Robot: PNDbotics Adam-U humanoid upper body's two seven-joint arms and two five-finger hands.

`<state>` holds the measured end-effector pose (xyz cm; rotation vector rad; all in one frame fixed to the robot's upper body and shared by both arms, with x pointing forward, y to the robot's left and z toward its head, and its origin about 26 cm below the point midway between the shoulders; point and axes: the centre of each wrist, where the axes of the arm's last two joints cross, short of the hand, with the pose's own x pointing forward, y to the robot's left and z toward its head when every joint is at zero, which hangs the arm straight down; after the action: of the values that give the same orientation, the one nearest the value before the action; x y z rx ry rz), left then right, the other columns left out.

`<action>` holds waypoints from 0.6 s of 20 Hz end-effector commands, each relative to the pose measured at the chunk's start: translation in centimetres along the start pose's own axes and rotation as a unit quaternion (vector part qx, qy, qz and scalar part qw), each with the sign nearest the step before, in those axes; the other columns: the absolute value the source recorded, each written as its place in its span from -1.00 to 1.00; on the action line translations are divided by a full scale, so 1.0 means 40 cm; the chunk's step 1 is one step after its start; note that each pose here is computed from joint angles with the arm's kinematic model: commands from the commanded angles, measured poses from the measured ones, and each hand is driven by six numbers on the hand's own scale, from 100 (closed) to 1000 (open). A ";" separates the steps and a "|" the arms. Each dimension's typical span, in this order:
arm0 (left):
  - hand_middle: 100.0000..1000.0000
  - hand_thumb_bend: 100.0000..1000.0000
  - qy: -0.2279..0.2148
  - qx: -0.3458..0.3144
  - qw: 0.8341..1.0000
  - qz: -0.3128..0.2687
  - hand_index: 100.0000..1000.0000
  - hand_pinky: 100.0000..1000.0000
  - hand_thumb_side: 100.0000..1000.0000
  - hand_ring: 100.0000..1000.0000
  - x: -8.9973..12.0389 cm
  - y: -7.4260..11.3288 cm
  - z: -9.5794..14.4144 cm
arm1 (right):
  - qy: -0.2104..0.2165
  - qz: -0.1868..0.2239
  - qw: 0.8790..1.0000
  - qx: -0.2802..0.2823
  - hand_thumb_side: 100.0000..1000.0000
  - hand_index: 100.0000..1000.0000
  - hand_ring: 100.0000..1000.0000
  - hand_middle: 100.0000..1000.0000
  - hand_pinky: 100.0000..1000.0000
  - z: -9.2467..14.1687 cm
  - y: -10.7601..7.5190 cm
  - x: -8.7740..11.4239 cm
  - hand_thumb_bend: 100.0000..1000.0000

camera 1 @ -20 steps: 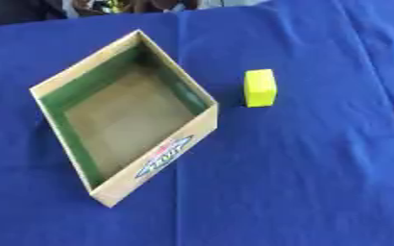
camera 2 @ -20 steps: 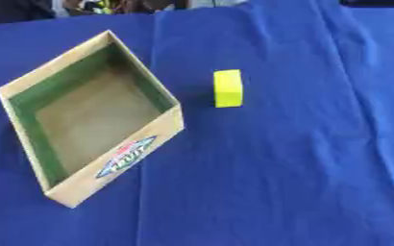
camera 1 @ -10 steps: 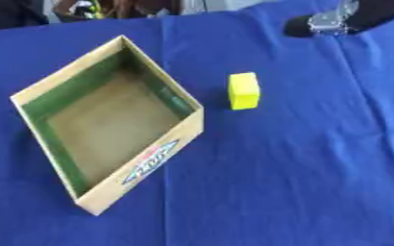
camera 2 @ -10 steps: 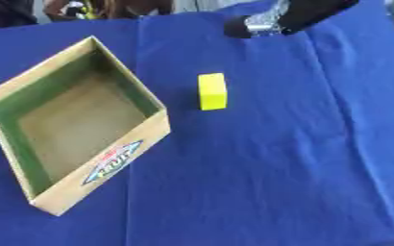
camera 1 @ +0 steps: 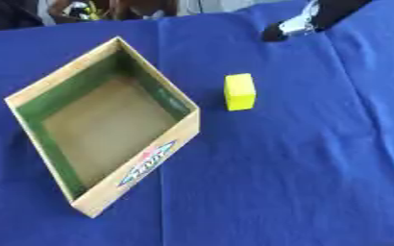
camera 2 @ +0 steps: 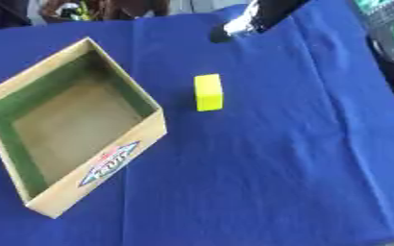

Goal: Pick up objects on the table and place them in the box.

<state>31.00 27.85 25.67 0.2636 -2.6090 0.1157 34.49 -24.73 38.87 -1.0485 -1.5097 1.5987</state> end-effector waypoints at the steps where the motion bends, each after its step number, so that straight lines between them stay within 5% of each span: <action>1: 0.64 -1.00 -0.016 -0.007 1.000 0.008 0.94 0.42 1.00 0.58 0.019 -0.004 -0.015 | -0.002 -0.018 1.000 0.024 -0.06 0.95 0.94 0.85 0.79 -0.023 -0.006 -0.017 0.31; 12: 0.63 -1.00 -0.015 -0.005 1.000 0.021 0.93 0.42 1.00 0.58 0.020 -0.009 -0.018 | -0.016 -0.058 0.994 0.088 -0.12 0.92 0.92 0.83 0.78 -0.078 0.063 -0.058 0.32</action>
<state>31.08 27.55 25.86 0.2154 -2.6114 0.1252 38.59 -25.42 35.84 -0.8202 -1.3787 1.6419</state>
